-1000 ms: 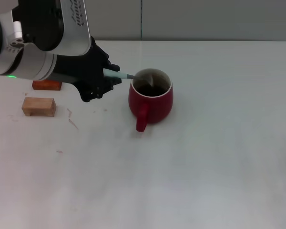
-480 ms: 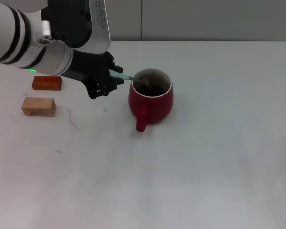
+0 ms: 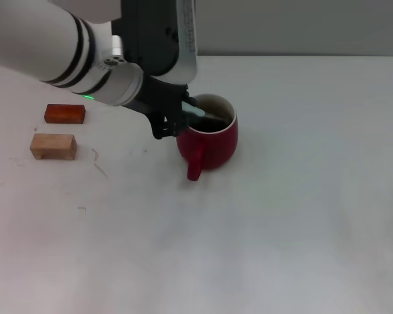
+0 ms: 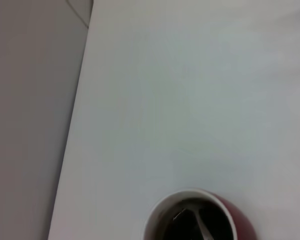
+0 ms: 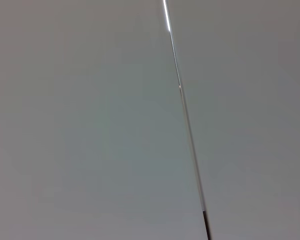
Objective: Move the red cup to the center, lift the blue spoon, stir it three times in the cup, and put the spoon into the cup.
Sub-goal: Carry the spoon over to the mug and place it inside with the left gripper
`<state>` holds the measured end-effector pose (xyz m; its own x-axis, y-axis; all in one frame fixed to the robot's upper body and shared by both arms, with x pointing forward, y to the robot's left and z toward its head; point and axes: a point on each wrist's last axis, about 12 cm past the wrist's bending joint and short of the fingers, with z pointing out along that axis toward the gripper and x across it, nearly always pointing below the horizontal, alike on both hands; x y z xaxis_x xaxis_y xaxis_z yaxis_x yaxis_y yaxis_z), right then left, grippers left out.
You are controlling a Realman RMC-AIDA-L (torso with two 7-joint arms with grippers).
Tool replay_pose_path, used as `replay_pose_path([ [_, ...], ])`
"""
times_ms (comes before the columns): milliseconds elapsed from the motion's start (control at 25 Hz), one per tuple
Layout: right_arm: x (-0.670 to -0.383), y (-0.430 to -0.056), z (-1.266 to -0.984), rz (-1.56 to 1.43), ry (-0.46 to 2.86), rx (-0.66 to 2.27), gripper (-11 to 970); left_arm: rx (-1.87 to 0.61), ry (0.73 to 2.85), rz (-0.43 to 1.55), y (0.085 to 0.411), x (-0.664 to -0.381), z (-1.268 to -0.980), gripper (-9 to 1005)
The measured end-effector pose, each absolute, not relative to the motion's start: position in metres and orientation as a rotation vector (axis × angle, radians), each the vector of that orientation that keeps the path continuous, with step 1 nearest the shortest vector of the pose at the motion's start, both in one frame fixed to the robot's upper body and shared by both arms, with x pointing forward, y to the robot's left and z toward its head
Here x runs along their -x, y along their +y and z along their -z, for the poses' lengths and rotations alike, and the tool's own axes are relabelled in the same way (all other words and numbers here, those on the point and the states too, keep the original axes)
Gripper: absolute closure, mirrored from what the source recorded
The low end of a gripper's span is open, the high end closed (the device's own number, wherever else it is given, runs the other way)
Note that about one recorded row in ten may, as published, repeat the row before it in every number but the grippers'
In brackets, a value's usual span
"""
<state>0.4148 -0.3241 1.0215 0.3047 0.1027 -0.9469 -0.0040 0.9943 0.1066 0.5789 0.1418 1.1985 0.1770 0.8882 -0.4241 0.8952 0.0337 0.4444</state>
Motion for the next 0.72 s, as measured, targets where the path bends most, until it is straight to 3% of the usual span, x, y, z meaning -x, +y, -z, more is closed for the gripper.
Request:
replay_pose_path([
  [280, -0.412, -0.325, -1.020, -0.065, 1.266, -0.092, 291, -1.876, 1.646, 0.025, 0.129, -0.566, -1.197, 825],
  [720, -0.411, -0.325, -1.019, -0.064, 1.276, -0.093, 291, -1.822, 1.745, -0.045, 0.157, -0.572, -1.194, 825],
])
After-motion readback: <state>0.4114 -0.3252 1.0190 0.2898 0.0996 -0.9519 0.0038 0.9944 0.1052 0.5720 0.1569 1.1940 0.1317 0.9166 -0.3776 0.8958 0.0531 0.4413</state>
